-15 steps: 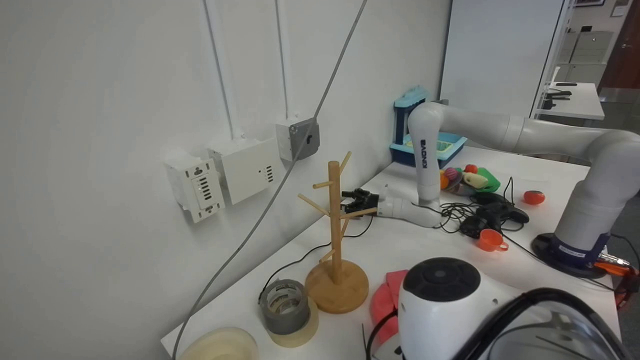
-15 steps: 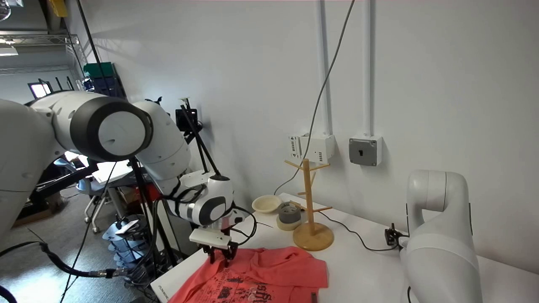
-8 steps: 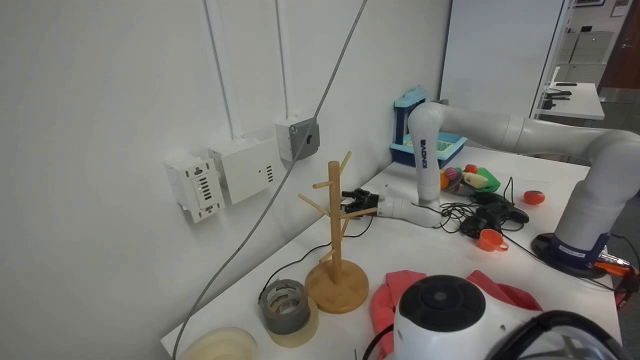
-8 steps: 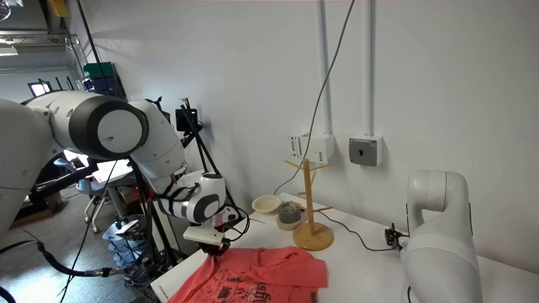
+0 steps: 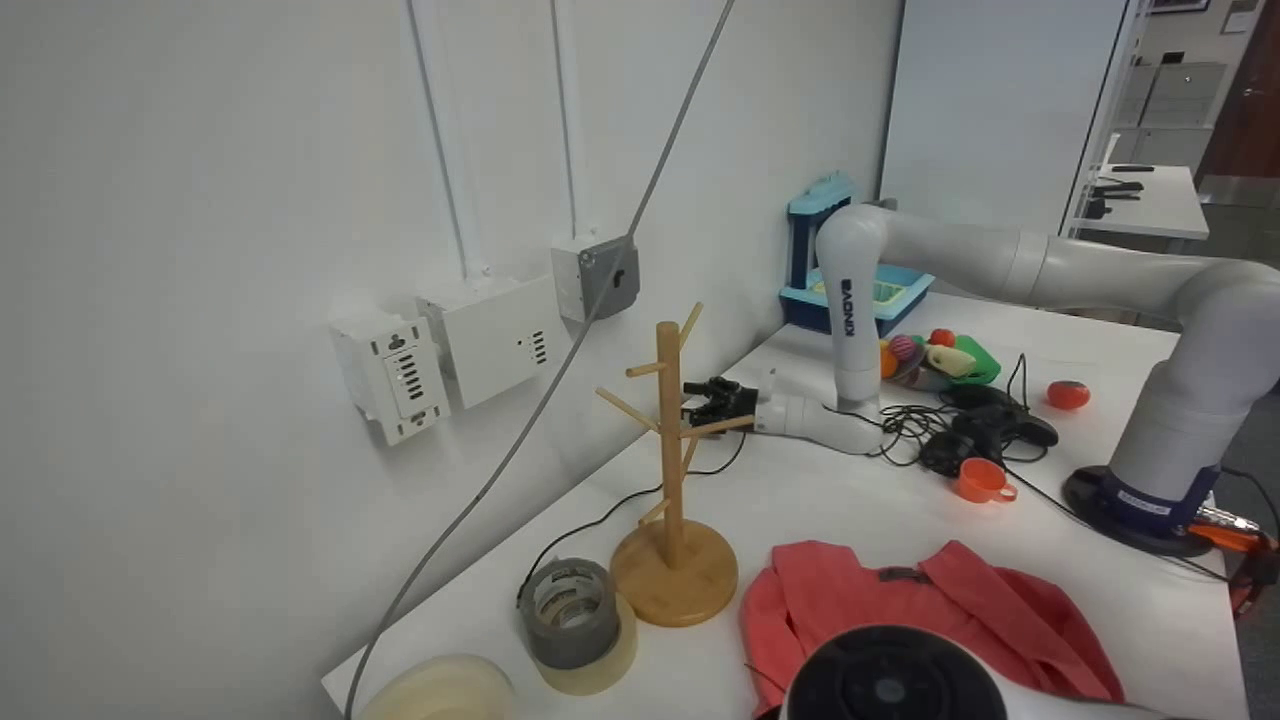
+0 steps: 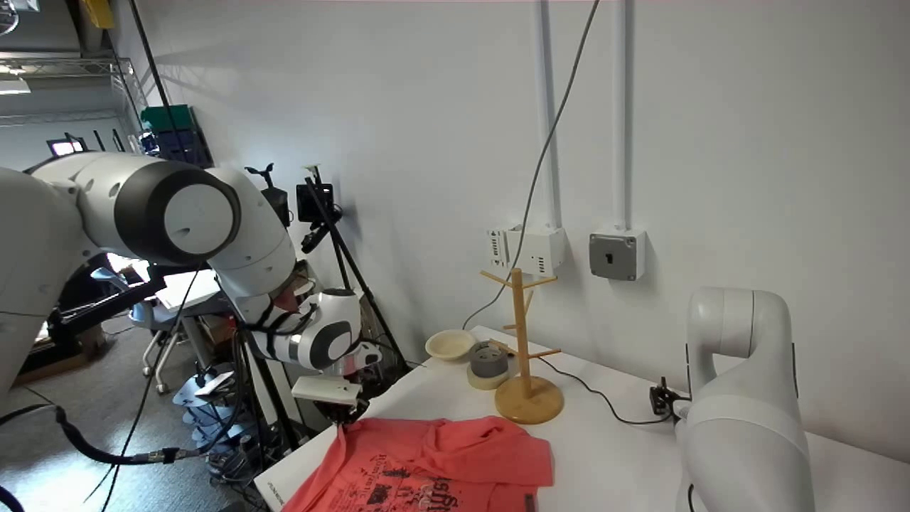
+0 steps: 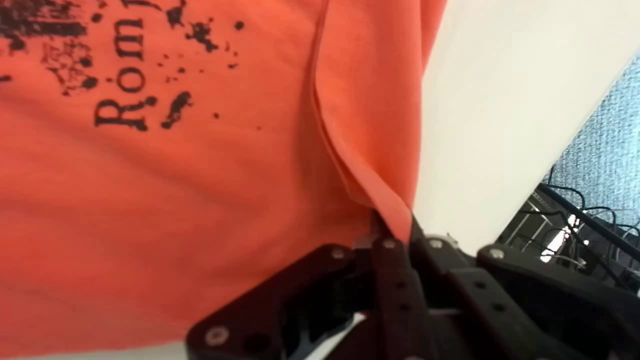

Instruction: Unfold the shirt

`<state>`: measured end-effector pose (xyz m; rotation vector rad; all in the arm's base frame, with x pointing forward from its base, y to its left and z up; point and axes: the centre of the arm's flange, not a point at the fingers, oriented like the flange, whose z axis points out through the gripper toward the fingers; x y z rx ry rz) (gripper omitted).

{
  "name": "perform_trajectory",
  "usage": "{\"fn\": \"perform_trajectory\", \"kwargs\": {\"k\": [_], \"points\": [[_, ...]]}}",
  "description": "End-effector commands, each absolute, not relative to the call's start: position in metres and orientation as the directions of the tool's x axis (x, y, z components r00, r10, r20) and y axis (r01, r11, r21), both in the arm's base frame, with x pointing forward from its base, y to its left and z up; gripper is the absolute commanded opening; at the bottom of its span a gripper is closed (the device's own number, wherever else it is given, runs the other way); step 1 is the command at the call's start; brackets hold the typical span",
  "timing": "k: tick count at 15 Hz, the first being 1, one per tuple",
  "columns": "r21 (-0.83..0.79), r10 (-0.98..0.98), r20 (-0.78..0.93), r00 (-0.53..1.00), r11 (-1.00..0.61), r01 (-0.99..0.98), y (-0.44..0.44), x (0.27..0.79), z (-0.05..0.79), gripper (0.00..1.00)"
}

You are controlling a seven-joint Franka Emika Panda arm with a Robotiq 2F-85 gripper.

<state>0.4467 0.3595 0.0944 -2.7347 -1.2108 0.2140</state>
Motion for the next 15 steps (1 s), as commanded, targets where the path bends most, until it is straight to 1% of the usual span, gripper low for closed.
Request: {"fn": "perform_trajectory", "kwargs": {"k": [1, 8, 9, 10, 12, 15], "points": [[-0.196, 0.759, -0.038, 0.65, -0.643, 0.74, 0.385, 0.441, 0.109, 0.01], [-0.231, 0.767, 0.041, 0.641, -0.617, 0.753, 0.421, 0.443, 0.128, 0.01], [-0.23, 0.769, 0.044, 0.637, -0.613, 0.756, 0.423, 0.444, 0.129, 0.07], [-0.237, 0.769, 0.043, 0.638, -0.612, 0.754, 0.424, 0.446, 0.13, 0.29], [-0.238, 0.768, 0.042, 0.64, -0.614, 0.753, 0.424, 0.448, 0.132, 0.34], [-0.248, 0.759, 0.039, 0.65, -0.623, 0.742, 0.424, 0.451, 0.137, 0.55]]}}
